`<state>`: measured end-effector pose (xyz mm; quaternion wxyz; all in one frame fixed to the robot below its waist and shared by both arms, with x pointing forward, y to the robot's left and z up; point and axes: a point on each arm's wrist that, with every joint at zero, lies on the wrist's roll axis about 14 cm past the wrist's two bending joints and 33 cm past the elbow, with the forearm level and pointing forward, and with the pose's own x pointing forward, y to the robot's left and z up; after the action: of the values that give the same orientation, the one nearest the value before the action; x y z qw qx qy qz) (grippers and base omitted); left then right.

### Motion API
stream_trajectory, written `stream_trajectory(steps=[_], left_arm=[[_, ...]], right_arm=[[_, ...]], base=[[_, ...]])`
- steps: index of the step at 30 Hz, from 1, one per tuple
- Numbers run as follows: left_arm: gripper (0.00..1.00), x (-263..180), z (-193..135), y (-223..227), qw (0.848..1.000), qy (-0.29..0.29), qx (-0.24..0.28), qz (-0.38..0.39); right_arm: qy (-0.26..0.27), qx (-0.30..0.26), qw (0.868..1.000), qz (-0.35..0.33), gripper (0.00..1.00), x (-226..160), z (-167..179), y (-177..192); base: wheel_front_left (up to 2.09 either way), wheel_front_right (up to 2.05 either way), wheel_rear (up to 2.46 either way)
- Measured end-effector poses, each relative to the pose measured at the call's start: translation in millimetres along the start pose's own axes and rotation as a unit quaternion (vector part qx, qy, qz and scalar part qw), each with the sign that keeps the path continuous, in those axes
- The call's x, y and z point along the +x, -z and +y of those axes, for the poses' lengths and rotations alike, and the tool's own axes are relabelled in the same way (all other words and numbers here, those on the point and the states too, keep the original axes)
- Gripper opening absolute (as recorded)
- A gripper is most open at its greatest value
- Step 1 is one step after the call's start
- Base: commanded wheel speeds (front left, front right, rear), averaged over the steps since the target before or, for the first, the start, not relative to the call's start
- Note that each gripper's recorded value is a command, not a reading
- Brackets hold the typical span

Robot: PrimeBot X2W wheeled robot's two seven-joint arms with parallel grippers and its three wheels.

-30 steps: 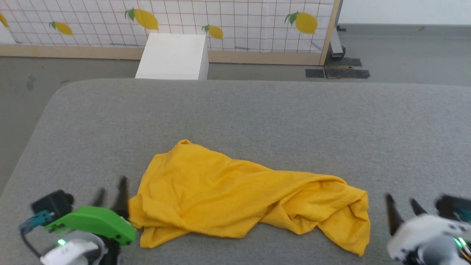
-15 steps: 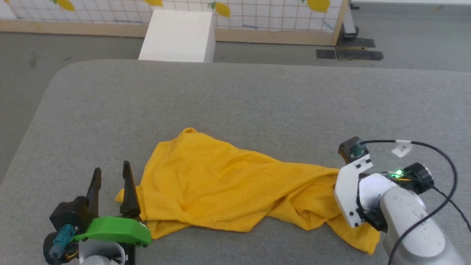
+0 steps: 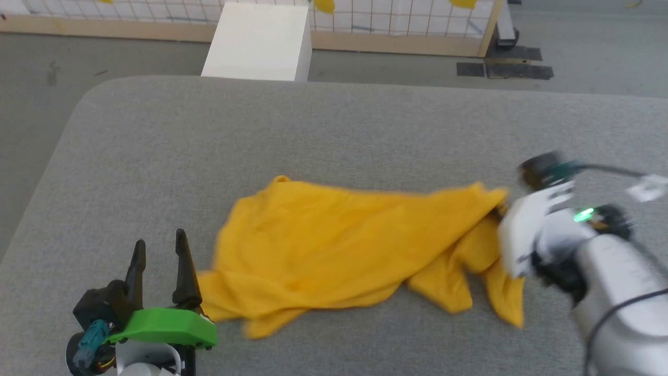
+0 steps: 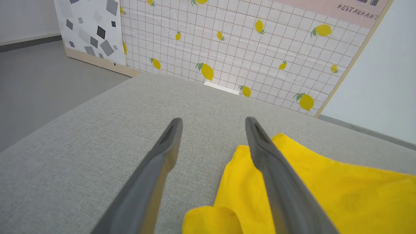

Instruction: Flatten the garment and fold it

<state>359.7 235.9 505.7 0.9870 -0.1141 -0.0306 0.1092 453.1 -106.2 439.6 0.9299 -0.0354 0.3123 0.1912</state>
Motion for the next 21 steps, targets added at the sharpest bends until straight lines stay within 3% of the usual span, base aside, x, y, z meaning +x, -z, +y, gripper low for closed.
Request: stream_trajectory(steps=[4,7,11,14,17,18,19,21], left_arm=[[1.0,1.5,-7.2,-2.3,1.0,0.011,-0.005,-0.005],[1.0,2.4,-14.2,-3.0,1.0,0.022,-0.009,-0.006],[1.0,3.3,-23.1,-2.4,0.999,0.035,-0.013,-0.006],[1.0,4.4,-29.5,-0.3,0.999,0.044,-0.016,-0.003],[1.0,6.0,-35.5,8.1,0.998,0.052,-0.018,0.015],[1.0,6.5,-37.5,11.3,0.998,0.053,-0.023,0.022],[1.0,6.6,-42.4,17.4,0.997,0.058,-0.033,0.038],[1.0,4.8,-54.7,31.6,0.993,0.075,-0.045,0.077]], right_arm=[[0.081,0.037,0.991,-0.096,0.0,-36.2,-66.0,-42.2],[0.148,0.061,0.979,-0.125,0.0,-73.9,-109.3,-36.8],[0.193,0.114,0.973,-0.062,0.0,-102.6,-121.9,37.4],[0.175,0.174,0.968,0.049,0.0,-110.5,-85.8,123.1],[0.157,0.214,0.96,0.089,0.02,-116.4,-58.4,158.1],[0.158,0.215,0.96,0.083,0.65,-117.6,-58.6,156.1],[0.167,0.217,0.959,0.067,1.0,-120.8,-63.8,151.9],[0.189,0.224,0.956,0.03,1.0,-127.6,-77.9,140.3]], base=[[0.0,0.0,0.0],[0.0,0.0,0.0],[0.0,0.0,0.0],[0.0,0.0,0.0],[0.0,0.0,0.0],[0.0,0.0,0.0],[0.0,0.0,0.0],[0.0,0.0,0.0]])
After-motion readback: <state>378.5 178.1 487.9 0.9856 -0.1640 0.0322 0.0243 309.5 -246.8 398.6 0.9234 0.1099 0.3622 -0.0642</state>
